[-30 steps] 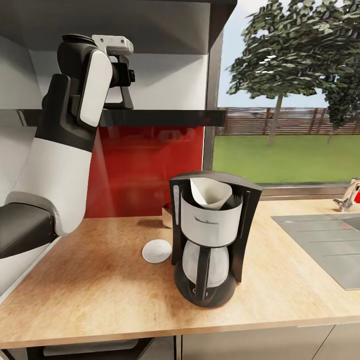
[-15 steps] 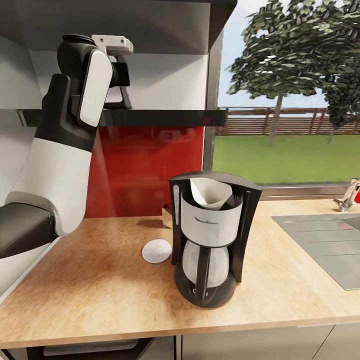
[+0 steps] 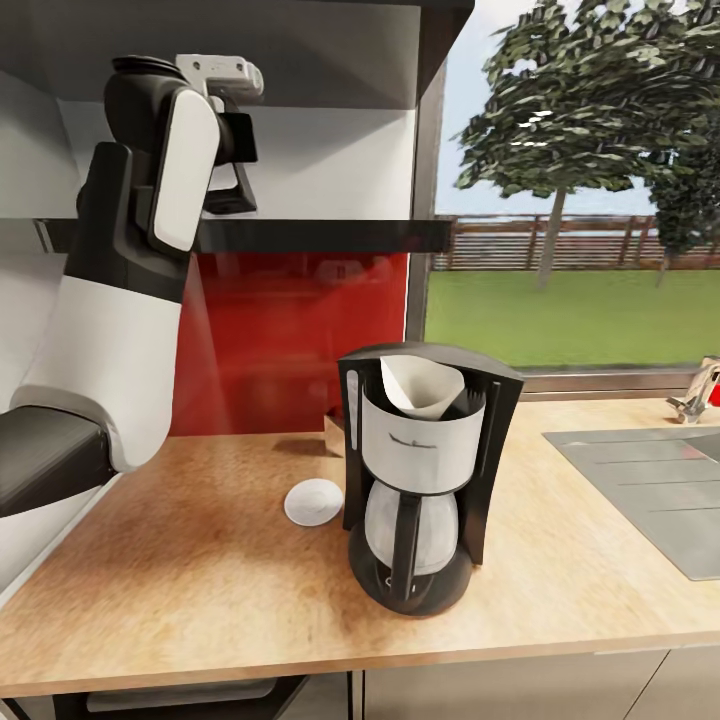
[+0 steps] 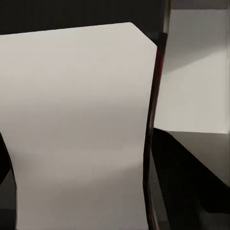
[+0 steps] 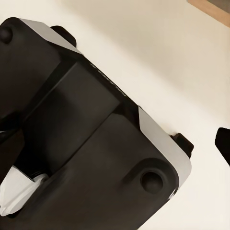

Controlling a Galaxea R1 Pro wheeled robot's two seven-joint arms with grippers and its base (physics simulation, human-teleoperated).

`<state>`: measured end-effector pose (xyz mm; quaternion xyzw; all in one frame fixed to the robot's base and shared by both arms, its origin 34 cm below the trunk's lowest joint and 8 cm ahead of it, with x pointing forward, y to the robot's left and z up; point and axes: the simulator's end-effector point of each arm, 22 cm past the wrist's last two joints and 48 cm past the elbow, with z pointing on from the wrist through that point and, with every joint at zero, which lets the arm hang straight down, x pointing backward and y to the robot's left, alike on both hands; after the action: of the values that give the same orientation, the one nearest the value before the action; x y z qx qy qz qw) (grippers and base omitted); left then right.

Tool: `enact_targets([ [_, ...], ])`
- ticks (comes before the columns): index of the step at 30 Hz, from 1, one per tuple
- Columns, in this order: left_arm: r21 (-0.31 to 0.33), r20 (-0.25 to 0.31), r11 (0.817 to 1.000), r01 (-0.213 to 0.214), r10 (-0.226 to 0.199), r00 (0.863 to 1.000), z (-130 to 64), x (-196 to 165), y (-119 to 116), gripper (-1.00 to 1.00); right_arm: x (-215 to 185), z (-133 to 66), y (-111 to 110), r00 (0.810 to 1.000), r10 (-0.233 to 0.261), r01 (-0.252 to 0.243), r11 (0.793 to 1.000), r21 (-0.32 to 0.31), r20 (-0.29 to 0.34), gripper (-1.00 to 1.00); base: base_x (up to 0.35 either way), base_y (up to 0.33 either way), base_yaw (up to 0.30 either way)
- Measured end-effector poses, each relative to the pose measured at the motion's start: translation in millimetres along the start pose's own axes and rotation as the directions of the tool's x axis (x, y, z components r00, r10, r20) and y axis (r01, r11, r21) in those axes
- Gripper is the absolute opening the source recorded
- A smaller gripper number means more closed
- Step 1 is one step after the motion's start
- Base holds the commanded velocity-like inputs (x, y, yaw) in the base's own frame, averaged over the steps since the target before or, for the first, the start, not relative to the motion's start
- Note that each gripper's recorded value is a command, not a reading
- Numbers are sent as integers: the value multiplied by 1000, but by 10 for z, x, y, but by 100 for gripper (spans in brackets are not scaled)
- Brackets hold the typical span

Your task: Set up a coffee station on the kitchen countertop: keep the coffee maker on the countertop, move the bottle of coffee from the kitchen shelf to the counter next to the coffee maker, place a paper coffee filter on top of the coffee maker, put the saucer next to the coffee maker with the coffee cup on the saucer, and place the electric kettle next to the coffee maker.

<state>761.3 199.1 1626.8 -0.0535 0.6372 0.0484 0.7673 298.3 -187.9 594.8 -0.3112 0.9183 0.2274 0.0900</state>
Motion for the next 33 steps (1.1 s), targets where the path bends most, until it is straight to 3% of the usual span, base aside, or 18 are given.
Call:
enact_targets([
  [4,0,5,999,32,-32,999,-14,-41,62,-100,0,0,0,1000,0,0,1000,0,0,100,0,0,0],
  [10,4,4,999,40,-40,999,-12,-42,60,-100,2,1,-1,1000,1,-1,1000,0,-1,100,-80,0,0],
  [33,8,2,999,41,-41,999,-10,-33,40,-100,4,-1,-10,1000,2,-2,1000,1,-2,100,-322,0,0],
])
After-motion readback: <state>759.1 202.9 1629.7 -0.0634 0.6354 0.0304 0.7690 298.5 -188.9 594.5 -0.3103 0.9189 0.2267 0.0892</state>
